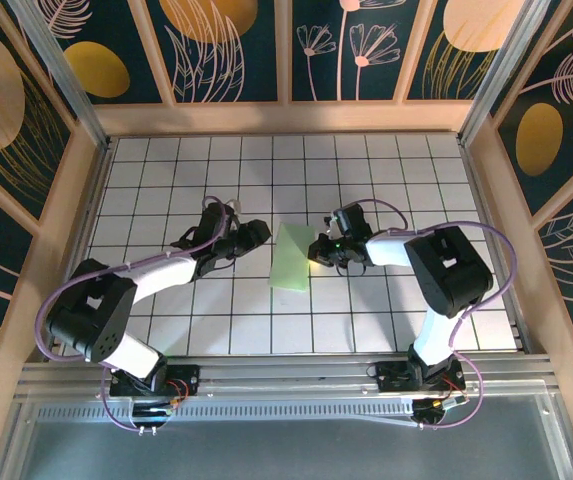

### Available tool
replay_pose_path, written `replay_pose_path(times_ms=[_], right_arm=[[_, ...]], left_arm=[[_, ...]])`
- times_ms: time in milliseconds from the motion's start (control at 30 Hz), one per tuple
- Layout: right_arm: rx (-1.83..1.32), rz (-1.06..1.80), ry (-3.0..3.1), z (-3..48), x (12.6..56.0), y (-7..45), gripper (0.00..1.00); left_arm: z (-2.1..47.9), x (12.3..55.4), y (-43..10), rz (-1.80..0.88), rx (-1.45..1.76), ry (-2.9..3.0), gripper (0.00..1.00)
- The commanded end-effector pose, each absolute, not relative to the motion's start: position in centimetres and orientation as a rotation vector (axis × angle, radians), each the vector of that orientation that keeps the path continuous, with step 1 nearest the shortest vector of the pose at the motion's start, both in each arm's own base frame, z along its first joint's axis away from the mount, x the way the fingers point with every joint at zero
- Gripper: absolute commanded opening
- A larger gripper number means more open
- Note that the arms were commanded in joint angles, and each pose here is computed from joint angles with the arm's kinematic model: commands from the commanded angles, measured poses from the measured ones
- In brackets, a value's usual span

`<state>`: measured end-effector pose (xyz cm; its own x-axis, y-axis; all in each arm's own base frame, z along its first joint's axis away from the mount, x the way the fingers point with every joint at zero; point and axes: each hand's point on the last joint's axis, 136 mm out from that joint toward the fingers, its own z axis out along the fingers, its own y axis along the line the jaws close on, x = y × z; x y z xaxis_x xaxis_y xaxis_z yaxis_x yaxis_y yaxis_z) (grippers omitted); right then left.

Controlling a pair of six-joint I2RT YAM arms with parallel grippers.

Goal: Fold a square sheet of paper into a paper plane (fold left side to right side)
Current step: Third fold the triangle at the center of the table.

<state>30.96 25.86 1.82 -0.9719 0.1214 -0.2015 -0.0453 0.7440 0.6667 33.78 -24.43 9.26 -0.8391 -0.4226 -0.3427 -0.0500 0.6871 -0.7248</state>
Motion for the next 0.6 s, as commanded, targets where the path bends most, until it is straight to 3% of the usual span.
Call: replay_pose_path(times_ms=[0, 567], right_arm=[[-0.007, 0.921, 2.771, 0.5, 30.7, 25.1, 0.0], [-0.132, 0.795, 2.792, 0.0, 31.5, 24.4, 0.0]], left_arm=[[8.2, 33.3, -25.1, -1.025, -0.309, 2.472, 0.51], [3.4, 31.6, -28.1, -1.057, -0.17, 2.714, 0.44]])
